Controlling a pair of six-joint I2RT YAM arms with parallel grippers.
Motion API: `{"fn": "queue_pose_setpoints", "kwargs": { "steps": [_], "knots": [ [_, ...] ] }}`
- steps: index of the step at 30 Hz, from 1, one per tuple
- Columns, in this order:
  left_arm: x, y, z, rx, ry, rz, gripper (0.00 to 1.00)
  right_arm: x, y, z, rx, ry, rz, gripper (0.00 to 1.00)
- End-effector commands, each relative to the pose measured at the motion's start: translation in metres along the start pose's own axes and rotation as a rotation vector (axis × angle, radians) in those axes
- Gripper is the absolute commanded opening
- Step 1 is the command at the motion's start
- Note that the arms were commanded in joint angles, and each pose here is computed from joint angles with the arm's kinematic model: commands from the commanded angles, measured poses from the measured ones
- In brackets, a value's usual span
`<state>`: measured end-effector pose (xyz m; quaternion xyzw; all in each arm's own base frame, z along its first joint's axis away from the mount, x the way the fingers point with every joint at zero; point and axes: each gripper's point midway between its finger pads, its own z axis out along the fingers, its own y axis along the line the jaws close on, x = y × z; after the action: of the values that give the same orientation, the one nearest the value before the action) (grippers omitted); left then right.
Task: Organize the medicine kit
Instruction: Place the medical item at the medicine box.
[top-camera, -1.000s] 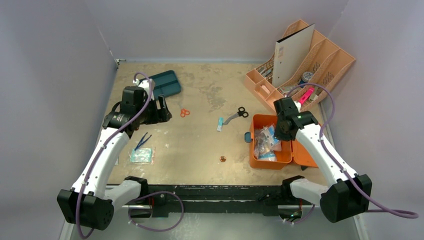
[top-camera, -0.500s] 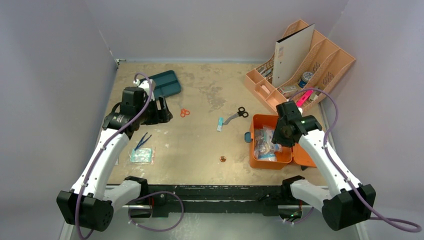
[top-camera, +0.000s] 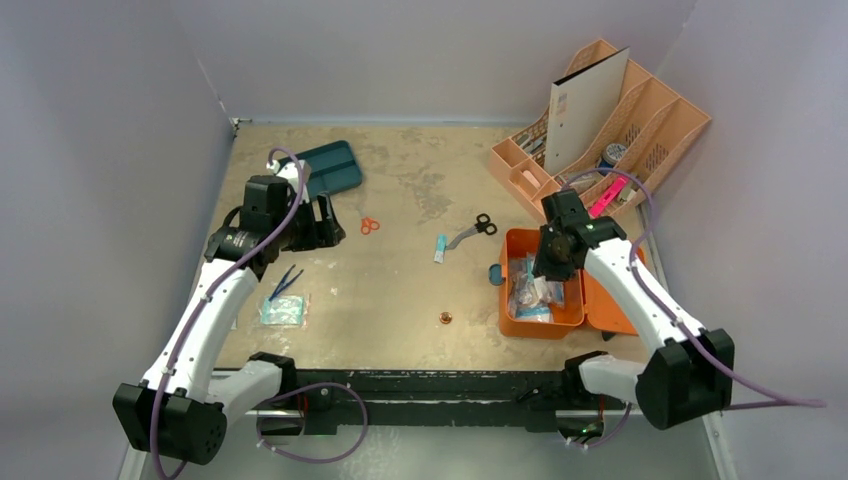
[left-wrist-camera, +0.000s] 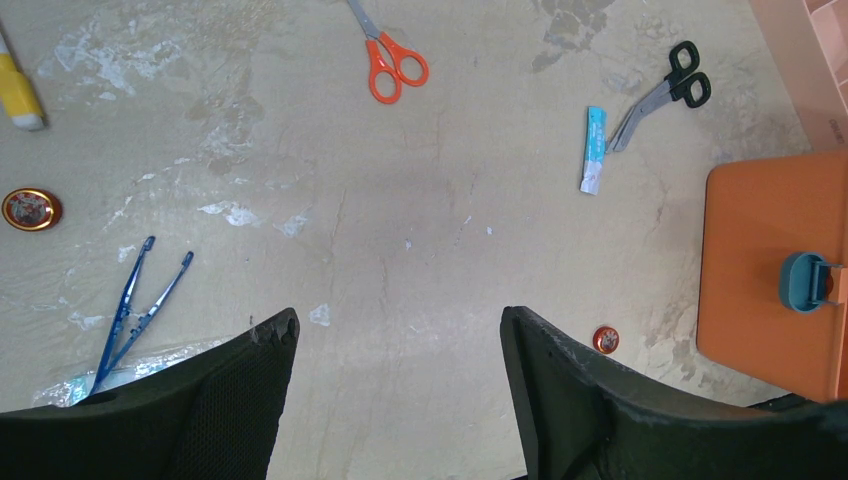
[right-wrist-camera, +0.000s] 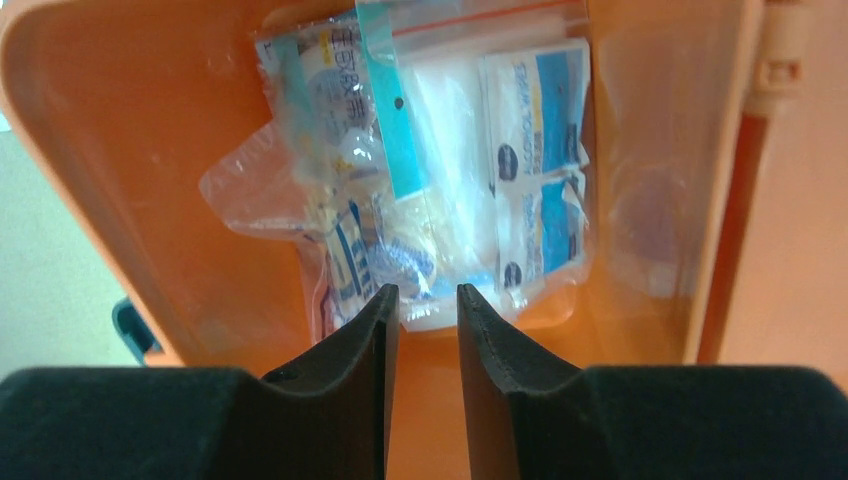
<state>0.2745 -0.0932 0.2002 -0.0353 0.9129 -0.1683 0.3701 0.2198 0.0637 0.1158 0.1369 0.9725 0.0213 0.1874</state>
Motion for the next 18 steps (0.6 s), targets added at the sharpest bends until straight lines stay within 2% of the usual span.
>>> {"fn": "queue_pose_setpoints", "kwargs": {
  "steps": [1, 10, 15, 18],
  "knots": [
    [-0.008, -0.003, -0.002, 0.007, -0.039, 0.008, 0.72, -0.016, 0.005, 0.017, 0.011, -0.033, -0.03, 0.3],
    [-0.005, 0.005, 0.005, -0.038, -0.013, -0.01, 0.72, -0.001, -0.004, 0.048, 0.049, 0.002, -0.035, 0.31],
    [-0.003, 0.014, 0.01, -0.094, 0.006, -0.026, 0.72, -0.007, -0.001, 0.036, 0.028, -0.018, -0.057, 0.31],
    [-0.001, 0.02, 0.013, -0.133, 0.028, -0.039, 0.73, -0.015, 0.005, 0.016, -0.011, -0.04, -0.072, 0.36]
  ]
}}
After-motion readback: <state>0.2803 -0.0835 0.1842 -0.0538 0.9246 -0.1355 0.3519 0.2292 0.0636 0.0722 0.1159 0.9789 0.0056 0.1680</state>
